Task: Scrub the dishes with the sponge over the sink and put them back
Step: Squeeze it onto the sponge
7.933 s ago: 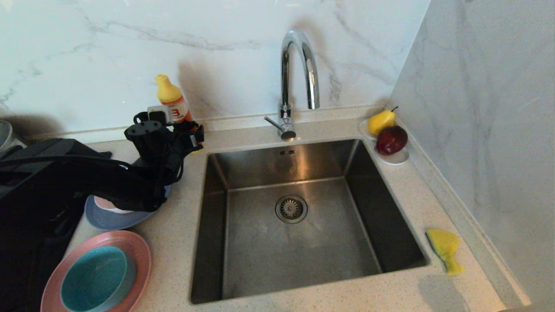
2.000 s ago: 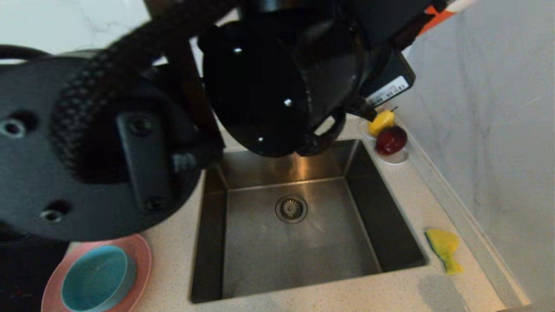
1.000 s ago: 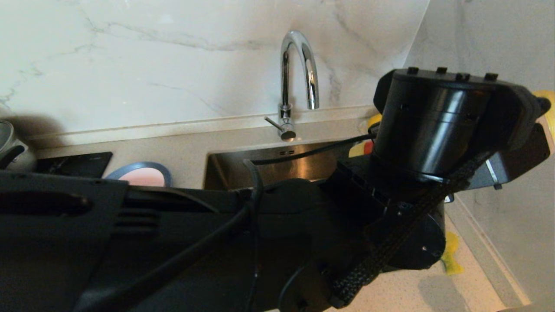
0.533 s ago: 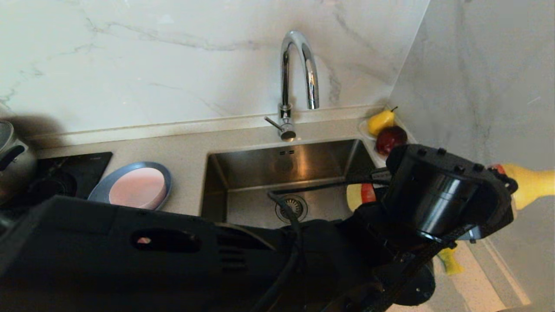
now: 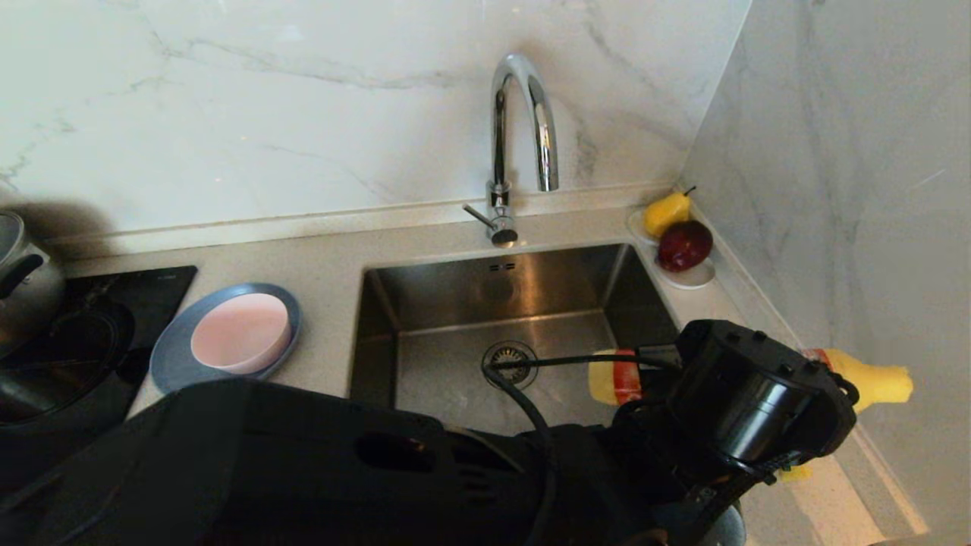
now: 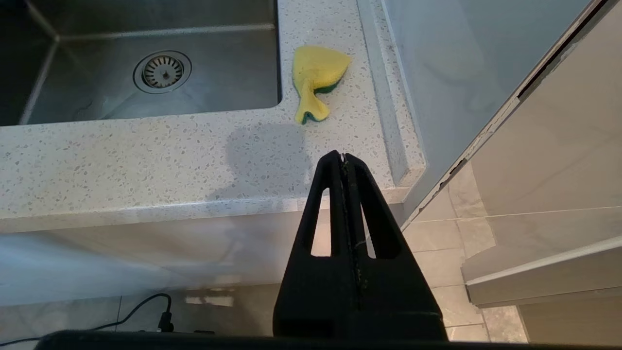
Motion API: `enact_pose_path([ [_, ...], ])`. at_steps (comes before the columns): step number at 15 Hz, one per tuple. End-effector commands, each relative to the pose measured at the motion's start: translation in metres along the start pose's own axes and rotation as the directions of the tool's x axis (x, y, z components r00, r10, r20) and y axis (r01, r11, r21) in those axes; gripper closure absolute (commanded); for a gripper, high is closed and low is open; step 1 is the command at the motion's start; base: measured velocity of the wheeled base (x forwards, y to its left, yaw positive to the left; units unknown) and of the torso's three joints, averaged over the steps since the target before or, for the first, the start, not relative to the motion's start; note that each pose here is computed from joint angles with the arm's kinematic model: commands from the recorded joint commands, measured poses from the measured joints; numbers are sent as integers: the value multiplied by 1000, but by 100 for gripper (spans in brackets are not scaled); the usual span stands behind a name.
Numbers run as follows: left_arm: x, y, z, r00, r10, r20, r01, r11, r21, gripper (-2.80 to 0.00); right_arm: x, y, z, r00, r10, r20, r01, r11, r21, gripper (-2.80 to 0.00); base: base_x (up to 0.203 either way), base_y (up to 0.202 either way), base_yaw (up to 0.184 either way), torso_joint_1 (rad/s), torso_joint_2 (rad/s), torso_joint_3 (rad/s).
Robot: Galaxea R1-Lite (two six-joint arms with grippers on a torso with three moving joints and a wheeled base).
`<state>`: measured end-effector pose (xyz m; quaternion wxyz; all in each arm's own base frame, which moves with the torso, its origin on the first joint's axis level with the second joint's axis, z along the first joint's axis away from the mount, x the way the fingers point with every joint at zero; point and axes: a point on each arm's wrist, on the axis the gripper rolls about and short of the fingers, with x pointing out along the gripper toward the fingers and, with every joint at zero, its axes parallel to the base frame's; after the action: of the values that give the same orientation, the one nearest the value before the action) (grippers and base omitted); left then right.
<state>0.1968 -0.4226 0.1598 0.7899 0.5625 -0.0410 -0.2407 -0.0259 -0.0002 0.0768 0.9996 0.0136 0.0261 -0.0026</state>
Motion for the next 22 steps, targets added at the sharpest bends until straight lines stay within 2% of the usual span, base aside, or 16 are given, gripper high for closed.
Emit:
enact_pose_path([
  [1,9,-17,-1,1000,-16,-18,16,999,34,0,0,0,0,1000,0,0,0,1000,0,0,0,0,0,0,0,0],
  [4,14,-32,-4,998,-24,-55,28,996,83,0,0,0,0,1000,0,0,0,1000,0,0,0,0,0,0,0,0],
  [8,24,-53,-11,987,10,-160,14,989,149,0,0,0,0,1000,0,0,0,1000,0,0,0,0,0,0,0,0],
  [11,31,-63,-3,985,29,-170,-2,988,155,0,0,0,0,1000,0,0,0,1000,0,0,0,0,0,0,0,0],
  [13,31,-70,-2,983,33,-182,5,978,208,0,0,0,0,1000,0,0,0,1000,0,0,0,0,0,0,0,0],
  [16,35,-81,-5,972,53,-228,1,973,230,0,0,0,0,1000,0,0,0,1000,0,0,0,0,0,0,0,0],
  [22,34,-95,-6,972,39,-232,25,963,269,0,0,0,0,1000,0,0,0,1000,0,0,0,0,0,0,0,0],
])
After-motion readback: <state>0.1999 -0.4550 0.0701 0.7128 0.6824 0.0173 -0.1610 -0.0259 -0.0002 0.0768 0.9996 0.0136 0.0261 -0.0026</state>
